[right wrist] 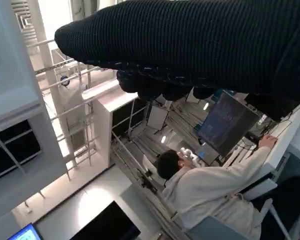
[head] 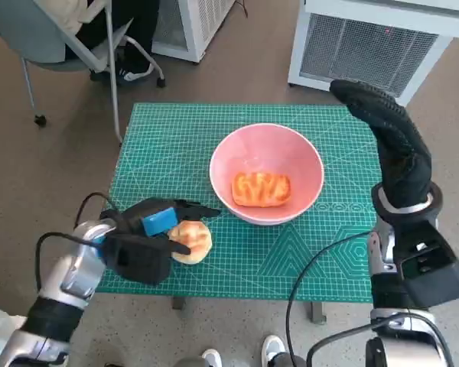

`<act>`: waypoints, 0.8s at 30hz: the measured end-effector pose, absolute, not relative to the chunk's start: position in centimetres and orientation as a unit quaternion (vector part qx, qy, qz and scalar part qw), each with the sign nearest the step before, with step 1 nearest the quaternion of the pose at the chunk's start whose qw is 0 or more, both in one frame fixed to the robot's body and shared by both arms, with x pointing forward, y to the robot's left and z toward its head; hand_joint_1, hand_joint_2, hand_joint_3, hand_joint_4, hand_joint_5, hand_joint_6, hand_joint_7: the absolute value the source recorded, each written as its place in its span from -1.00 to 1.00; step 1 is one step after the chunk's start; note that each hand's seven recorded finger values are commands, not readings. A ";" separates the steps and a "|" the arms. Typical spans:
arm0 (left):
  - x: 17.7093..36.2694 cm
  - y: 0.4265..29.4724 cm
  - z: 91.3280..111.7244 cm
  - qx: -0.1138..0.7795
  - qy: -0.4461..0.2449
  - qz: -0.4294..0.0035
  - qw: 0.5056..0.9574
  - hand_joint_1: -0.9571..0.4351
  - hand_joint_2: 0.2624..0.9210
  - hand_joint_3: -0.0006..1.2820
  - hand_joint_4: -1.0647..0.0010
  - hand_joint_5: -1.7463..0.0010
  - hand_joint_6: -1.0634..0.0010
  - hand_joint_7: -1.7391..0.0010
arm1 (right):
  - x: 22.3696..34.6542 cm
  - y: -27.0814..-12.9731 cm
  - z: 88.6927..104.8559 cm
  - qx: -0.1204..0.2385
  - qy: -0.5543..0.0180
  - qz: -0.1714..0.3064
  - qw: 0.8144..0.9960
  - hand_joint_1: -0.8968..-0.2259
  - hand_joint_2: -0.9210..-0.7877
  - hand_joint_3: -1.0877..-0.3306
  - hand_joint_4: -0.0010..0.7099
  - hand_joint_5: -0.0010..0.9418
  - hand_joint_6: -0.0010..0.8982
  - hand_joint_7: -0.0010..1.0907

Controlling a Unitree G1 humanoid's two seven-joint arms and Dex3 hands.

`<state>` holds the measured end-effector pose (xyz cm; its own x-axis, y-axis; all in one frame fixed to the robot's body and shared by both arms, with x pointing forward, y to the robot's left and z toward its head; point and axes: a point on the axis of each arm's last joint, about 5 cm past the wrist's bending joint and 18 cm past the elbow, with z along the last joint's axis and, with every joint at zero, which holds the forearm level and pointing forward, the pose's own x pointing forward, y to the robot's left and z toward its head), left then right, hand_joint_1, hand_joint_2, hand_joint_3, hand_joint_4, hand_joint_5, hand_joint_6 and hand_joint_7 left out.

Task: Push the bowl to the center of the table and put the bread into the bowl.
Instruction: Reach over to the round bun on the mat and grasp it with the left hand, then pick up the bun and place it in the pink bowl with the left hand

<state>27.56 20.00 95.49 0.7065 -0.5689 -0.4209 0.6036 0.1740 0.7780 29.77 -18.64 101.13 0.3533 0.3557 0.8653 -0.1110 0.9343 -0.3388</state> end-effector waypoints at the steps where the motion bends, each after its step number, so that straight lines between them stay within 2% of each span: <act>1: 27.6 20.0 95.5 0.517 0.020 -0.382 0.765 0.24 0.96 -0.96 -0.32 0.61 -0.33 0.69 | 29.8 -18.6 101.2 -0.111 -0.551 0.143 0.815 -0.05 -1.00 -0.18 -0.19 -1.00 -0.79 -0.07; 2: 27.6 20.0 95.5 0.518 0.023 -0.382 0.765 0.27 0.96 -0.94 -0.32 0.41 -0.28 0.49 | 29.8 -18.6 101.2 -0.111 -0.551 0.143 0.815 -0.05 -1.00 -0.18 -0.19 -1.00 -0.79 -0.07; 3: 27.6 20.0 95.6 0.518 0.025 -0.382 0.765 0.30 0.98 -0.89 -0.29 0.10 -0.17 0.18 | 29.8 -18.6 101.2 -0.111 -0.551 0.143 0.814 -0.05 -1.00 -0.18 -0.19 -1.00 -0.79 -0.07; 4: 27.6 19.9 95.6 0.519 0.025 -0.383 0.764 0.33 0.98 -0.87 -0.28 -0.09 -0.13 -0.01 | 29.7 -18.6 101.2 -0.111 -0.551 0.143 0.814 -0.05 -1.00 -0.18 -0.19 -1.00 -0.79 -0.07; 5: 27.6 19.9 95.6 0.519 0.024 -0.382 0.764 0.35 0.99 -0.85 -0.27 -0.21 -0.10 -0.13 | 29.7 -18.6 101.2 -0.112 -0.552 0.143 0.814 -0.05 -1.00 -0.18 -0.19 -1.00 -0.80 -0.06; 7: 27.5 19.9 95.9 0.519 0.018 -0.382 0.764 0.36 0.99 -0.85 -0.27 -0.31 -0.08 -0.25 | 29.7 -18.6 101.2 -0.112 -0.552 0.144 0.814 -0.05 -1.00 -0.18 -0.19 -1.00 -0.80 -0.06; 12: 27.1 20.4 96.4 0.509 0.001 -0.378 0.773 0.37 1.00 -0.79 -0.20 -0.36 0.00 -0.46 | 29.6 -18.7 101.1 -0.112 -0.550 0.144 0.815 -0.04 -1.00 -0.18 -0.19 -1.00 -0.80 -0.05; 15: 26.9 20.9 97.1 0.500 -0.012 -0.374 0.781 0.38 1.00 -0.81 -0.22 -0.33 -0.03 -0.48 | 29.6 -18.8 101.0 -0.113 -0.548 0.143 0.816 -0.04 -1.00 -0.18 -0.20 -1.00 -0.81 -0.04; 20: 26.3 21.8 100.0 0.492 -0.069 -0.344 0.797 0.38 1.00 -0.82 -0.25 -0.32 -0.03 -0.48 | 29.6 -18.8 100.9 -0.113 -0.547 0.143 0.817 -0.02 -1.00 -0.18 -0.20 -1.00 -0.81 -0.03; 24: 25.8 22.3 102.8 0.491 -0.128 -0.301 0.807 0.38 1.00 -0.84 -0.27 -0.33 -0.06 -0.43 | 29.6 -18.8 100.9 -0.113 -0.546 0.143 0.818 -0.02 -1.00 -0.18 -0.21 -1.00 -0.82 -0.02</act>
